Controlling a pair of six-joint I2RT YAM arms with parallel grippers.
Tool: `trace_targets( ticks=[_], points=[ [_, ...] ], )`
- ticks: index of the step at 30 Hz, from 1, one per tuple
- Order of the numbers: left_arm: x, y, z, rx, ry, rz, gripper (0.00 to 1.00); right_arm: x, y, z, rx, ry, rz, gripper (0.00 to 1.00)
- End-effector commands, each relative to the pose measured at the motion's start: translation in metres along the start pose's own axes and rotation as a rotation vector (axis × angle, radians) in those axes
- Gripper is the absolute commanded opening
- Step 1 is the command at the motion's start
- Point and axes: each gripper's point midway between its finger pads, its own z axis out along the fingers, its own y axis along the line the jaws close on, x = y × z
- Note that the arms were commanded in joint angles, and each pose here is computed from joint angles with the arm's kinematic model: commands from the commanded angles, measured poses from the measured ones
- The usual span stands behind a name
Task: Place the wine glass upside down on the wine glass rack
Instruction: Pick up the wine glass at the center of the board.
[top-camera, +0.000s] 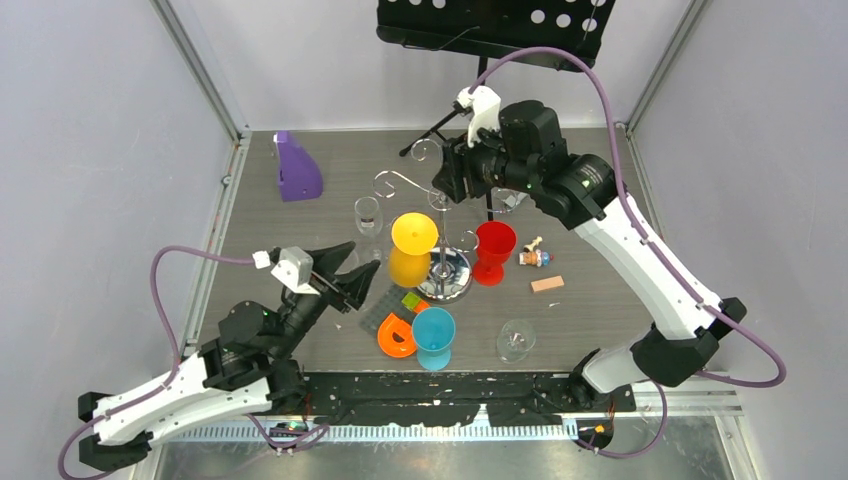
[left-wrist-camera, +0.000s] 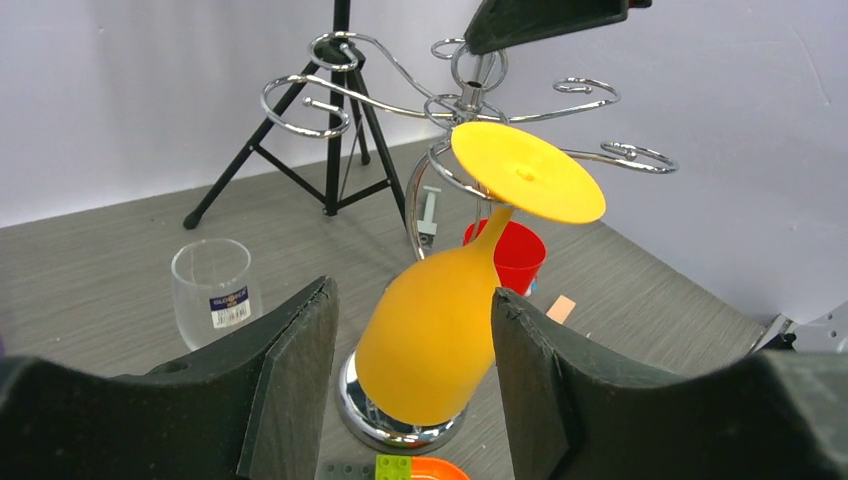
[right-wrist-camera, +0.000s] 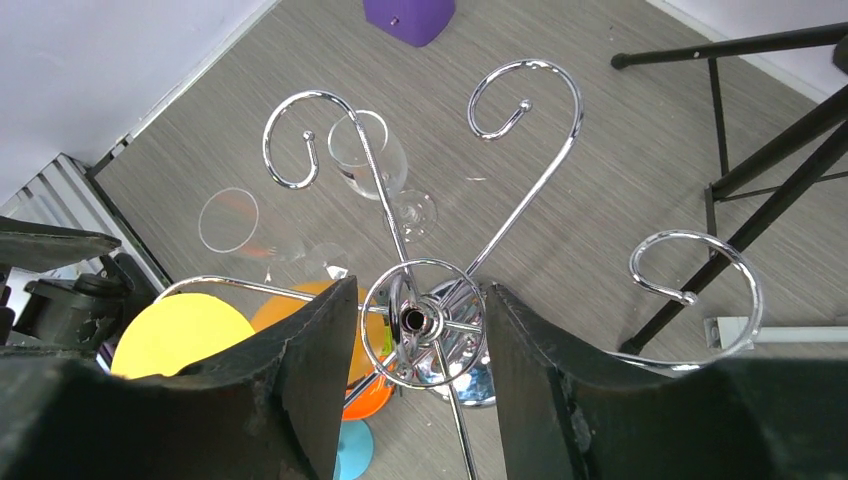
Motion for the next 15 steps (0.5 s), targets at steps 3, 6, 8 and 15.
trace_targets(
  ticks=[3,6,8,15],
  points=[
    [0.005,0.017,-0.013,-0.091,0.043,-0.092,0.58,-0.055,-0.009,-0.063,0.102,-0.221,-0.001,0.58],
    [0.003,0.028,-0.018,-0.172,0.079,-0.155,0.59,-0.051,-0.035,-0.094,0.241,-0.257,0.049,0.59],
    [0.006,0.03,-0.021,-0.194,0.111,-0.183,0.59,-0.038,-0.062,-0.112,0.344,-0.265,0.117,0.6],
    [0.021,0.031,-0.031,-0.219,0.194,-0.244,0.67,0.06,-0.137,-0.126,0.505,-0.158,0.363,0.63]
  ],
)
